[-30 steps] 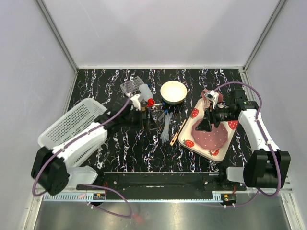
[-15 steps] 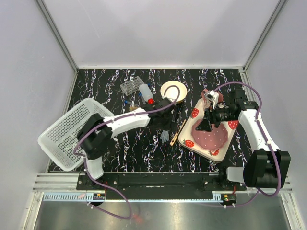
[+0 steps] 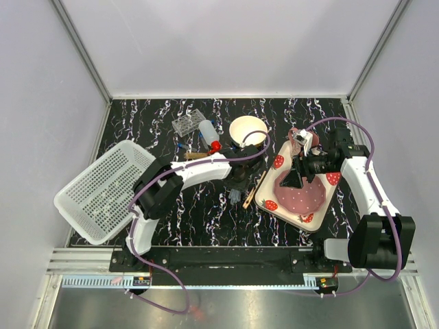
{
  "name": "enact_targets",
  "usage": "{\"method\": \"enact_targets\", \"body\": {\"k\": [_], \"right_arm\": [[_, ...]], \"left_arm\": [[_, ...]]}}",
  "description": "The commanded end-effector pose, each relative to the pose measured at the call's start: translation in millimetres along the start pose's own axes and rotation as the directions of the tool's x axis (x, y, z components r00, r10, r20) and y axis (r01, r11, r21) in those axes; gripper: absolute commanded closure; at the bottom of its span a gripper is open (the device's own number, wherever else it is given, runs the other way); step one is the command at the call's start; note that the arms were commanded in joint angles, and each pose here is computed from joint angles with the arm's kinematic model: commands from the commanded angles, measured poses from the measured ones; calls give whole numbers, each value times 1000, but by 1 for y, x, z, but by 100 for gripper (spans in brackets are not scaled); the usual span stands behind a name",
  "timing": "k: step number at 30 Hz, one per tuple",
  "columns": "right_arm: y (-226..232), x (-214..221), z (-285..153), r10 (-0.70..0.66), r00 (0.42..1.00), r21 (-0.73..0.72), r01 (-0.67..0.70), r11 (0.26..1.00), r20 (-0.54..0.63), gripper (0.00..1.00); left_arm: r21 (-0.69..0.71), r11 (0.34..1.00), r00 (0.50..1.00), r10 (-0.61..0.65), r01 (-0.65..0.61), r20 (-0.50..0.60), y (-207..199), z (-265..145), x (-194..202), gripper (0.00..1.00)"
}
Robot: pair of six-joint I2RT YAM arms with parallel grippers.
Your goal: Organize the chemistry lab equipment
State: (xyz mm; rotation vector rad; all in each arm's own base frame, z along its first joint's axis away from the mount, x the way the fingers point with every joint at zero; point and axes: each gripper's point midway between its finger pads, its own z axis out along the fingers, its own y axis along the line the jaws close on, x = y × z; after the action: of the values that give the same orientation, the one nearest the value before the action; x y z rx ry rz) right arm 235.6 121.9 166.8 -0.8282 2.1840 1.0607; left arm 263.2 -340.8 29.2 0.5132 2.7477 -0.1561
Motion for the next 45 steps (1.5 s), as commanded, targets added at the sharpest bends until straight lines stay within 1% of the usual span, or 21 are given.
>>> {"method": "enact_targets", "body": {"k": [1,4,5,7,9,11,12,13,15,19,25,28,29,31,32,34,36,39,40,41,45], "right_arm": [[-2,-2,-2,-34,999,16,34,999,12,25],[-2,-2,-2,-34,999,17,34,999,11,25],[-2,-2,-2,-34,999,17,34,999,11,25],[-3,-2,-2,-36,999,19,35,999,10,25],[-3,-2,-2,-37,999,19,37,999,11,25],[-3,-1,-2,-34,999,19,34,999,9,25],[-3,-1,-2,-34,999,19,34,999,9,25],[-3,-1,-2,-36,999,20,35,999,9,25],[-3,-1,-2,-36,999,19,36,999,9,25],[-2,-1,-2,-36,999,18,36,999,10,25],[-3,-1,-2,-37,999,19,37,999,10,25],[-3,-1,-2,-37,999,18,37,999,9,25],[-3,-1,-2,-37,999,18,37,999,9,25],[-3,-1,-2,-36,999,19,36,999,8,25],[-3,-1,-2,-37,999,19,37,999,9,25],[-3,-1,-2,-39,999,21,39,999,8,25],[-4,-1,-2,-39,999,19,39,999,9,25],[-4,0,-1,-35,999,19,35,999,6,25],[-4,0,-1,-35,999,19,35,999,6,25],[-4,1,-1,-33,999,18,33,999,4,25],[-4,1,-1,-32,999,17,31,999,3,25]], "left_arm": [[-24,1000,999,16,-15,37,-2,-5,-12,62],[-32,999,999,13,-12,30,2,-5,-8,74],[-19,1000,999,11,-10,53,-1,-11,-11,81],[-16,1000,998,20,-19,62,3,-16,-7,85],[16,1000,992,13,-16,124,2,-35,-14,89],[17,1000,990,12,-15,138,9,-39,-5,90],[36,999,984,3,-9,181,11,-57,-9,90],[23,1000,985,6,-10,172,19,-55,2,91],[31,1000,977,-4,-3,211,28,-72,8,91],[45,999,956,-41,29,291,44,-102,12,92],[54,994,923,-109,95,370,78,-142,15,93],[40,988,912,-151,147,380,106,-150,16,94],[39,982,895,-186,187,406,122,-159,12,94],[18,977,889,-199,211,413,142,-165,15,94],[15,967,868,-235,254,436,159,-173,13,94],[1,959,859,-253,282,445,177,-178,15,95],[-6,938,829,-303,347,470,202,-187,16,95],[-47,903,800,-352,426,486,237,-194,22,96],[-63,896,800,-358,439,481,244,-193,26,96],[-69,876,783,-388,477,487,258,-195,27,97],[-97,836,771,-445,540,457,286,-186,40,100]]}}
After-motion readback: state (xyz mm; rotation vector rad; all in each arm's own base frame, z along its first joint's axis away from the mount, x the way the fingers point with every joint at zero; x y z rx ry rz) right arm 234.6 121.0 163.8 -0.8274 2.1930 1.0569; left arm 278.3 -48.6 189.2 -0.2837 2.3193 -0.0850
